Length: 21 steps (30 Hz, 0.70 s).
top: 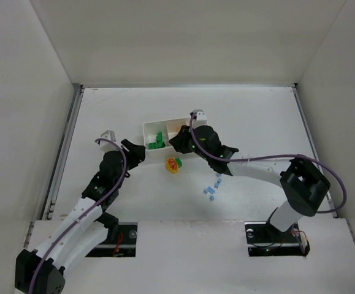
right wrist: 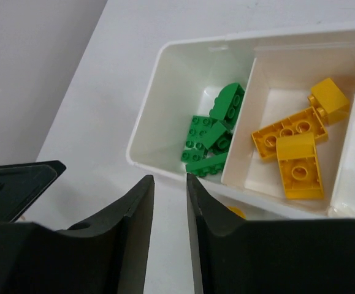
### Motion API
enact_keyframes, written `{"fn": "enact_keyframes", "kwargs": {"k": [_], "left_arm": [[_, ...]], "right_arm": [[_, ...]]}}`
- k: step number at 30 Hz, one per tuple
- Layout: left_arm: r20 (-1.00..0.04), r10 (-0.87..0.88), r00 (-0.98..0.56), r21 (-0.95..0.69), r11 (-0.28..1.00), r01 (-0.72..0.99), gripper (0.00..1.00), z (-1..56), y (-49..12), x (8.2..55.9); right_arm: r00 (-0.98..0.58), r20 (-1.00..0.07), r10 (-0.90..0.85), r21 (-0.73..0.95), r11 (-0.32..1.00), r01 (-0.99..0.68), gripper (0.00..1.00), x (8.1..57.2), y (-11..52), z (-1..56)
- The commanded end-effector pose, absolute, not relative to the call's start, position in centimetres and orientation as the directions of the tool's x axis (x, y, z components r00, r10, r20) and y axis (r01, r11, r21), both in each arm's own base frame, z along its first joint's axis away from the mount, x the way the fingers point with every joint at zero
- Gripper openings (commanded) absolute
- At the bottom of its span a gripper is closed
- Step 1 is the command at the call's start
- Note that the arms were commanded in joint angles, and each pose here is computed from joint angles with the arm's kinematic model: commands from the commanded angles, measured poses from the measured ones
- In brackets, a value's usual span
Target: Sort the legos into containers by color
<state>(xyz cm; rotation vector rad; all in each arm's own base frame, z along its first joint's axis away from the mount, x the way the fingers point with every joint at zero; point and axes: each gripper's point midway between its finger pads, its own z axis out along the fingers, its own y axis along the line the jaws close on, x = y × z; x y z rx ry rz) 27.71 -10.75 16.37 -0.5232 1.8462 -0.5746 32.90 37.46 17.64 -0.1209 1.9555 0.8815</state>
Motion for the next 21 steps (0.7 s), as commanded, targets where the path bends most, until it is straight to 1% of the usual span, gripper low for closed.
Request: {"fn": "enact_keyframes", "kwargs": {"k": [1,3,4,5,8,11,15,21], "left_arm": [[-0.730,-0.599,-0.330,-0.623,0.781,-0.041,0.50,17.7,-11.7,27.4],[-0.731,-0.592,-0.341,-0.623,0.782,-0.024,0.49,17.8,-12.1,27.0],[-0.732,-0.583,-0.354,-0.621,0.784,-0.008,0.49,17.7,-12.6,26.7],[-0.731,-0.575,-0.368,-0.619,0.785,0.002,0.48,17.5,-13.0,26.5],[-0.725,-0.539,-0.428,-0.609,0.793,0.033,0.47,16.4,-14.8,25.7],[-0.720,-0.504,-0.478,-0.596,0.802,0.051,0.47,15.2,-16.3,24.9],[-0.719,-0.488,-0.495,-0.584,0.810,0.050,0.47,14.3,-16.9,24.4],[-0.710,-0.492,-0.503,-0.585,0.810,0.033,0.47,13.4,-16.9,24.1]], "right_arm": [[-0.535,-0.812,0.233,0.503,0.745,-0.439,0.31,31.1,36.9,16.9],[-0.564,-0.804,0.186,0.481,0.762,-0.435,0.31,29.7,36.5,14.7],[-0.575,-0.801,0.166,0.468,0.773,-0.428,0.33,29.1,36.2,13.6],[-0.582,-0.799,0.154,0.456,0.785,-0.419,0.37,28.7,35.9,12.8],[-0.589,-0.797,0.132,0.421,0.821,-0.386,0.56,28.3,34.9,10.9],[-0.614,-0.782,0.110,0.402,0.841,-0.362,0.68,28.3,34.7,9.2],[-0.634,-0.768,0.089,0.402,0.838,-0.369,0.76,28.5,35.8,8.0],[-0.657,-0.750,0.074,0.409,0.833,-0.373,0.86,29.1,36.9,6.8]]}}
